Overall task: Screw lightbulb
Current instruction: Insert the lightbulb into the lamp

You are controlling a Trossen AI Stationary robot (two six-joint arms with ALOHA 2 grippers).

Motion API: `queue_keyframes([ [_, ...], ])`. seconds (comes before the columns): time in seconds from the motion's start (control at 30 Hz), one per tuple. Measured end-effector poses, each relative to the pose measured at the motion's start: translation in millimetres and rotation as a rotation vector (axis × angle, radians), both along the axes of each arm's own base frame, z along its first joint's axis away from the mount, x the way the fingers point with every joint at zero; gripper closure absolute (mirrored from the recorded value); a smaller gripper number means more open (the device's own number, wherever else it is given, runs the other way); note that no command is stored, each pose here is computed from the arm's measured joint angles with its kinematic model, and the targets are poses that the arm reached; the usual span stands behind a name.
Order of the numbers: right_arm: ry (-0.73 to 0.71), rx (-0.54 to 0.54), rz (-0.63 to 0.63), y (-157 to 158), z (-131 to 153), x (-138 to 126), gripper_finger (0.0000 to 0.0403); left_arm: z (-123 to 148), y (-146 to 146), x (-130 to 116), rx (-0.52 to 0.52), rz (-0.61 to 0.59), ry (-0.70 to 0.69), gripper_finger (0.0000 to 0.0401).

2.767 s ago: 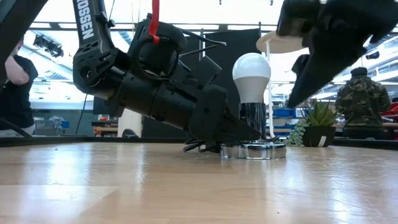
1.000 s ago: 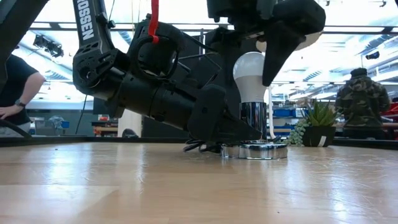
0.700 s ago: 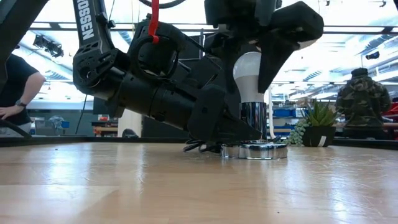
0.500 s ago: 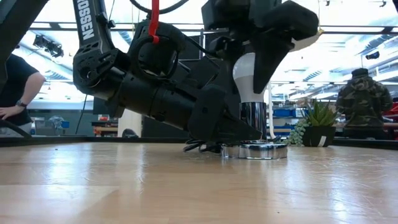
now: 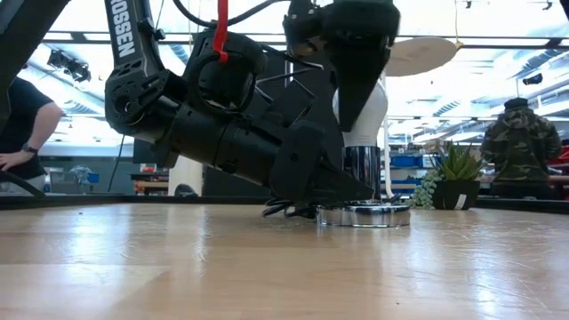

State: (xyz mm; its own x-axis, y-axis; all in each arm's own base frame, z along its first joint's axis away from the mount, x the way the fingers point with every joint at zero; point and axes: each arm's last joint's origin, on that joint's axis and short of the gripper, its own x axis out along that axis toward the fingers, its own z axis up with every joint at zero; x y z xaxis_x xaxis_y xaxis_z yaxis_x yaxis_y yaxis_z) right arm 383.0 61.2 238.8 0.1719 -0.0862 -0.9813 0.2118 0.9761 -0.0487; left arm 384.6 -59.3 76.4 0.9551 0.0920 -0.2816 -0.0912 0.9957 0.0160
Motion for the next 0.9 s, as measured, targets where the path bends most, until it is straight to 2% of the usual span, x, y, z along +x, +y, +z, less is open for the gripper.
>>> queue_keyframes([
  [0.23,-0.019,0.037,-0.337,-2.2,-0.2,-1.2,0.0132,-0.2,-0.3,-0.1,-0.001,-0.004,0.002,0.0206],
  [0.43,-0.027,0.065,-0.541,-6.1,-0.4,-1.8,0.0120,-0.2,-0.3,0.0,-0.021,0.002,0.002,0.0206],
  [0.73,-0.033,0.060,-0.474,-7.6,0.2,-0.6,0.0109,-0.3,-0.3,-0.1,-0.022,0.004,0.003,0.0206],
  [0.9,-0.054,0.051,-0.358,-7.3,1.4,2.2,0.0090,-0.4,-0.3,-0.1,-0.021,0.004,0.004,0.0206],
])
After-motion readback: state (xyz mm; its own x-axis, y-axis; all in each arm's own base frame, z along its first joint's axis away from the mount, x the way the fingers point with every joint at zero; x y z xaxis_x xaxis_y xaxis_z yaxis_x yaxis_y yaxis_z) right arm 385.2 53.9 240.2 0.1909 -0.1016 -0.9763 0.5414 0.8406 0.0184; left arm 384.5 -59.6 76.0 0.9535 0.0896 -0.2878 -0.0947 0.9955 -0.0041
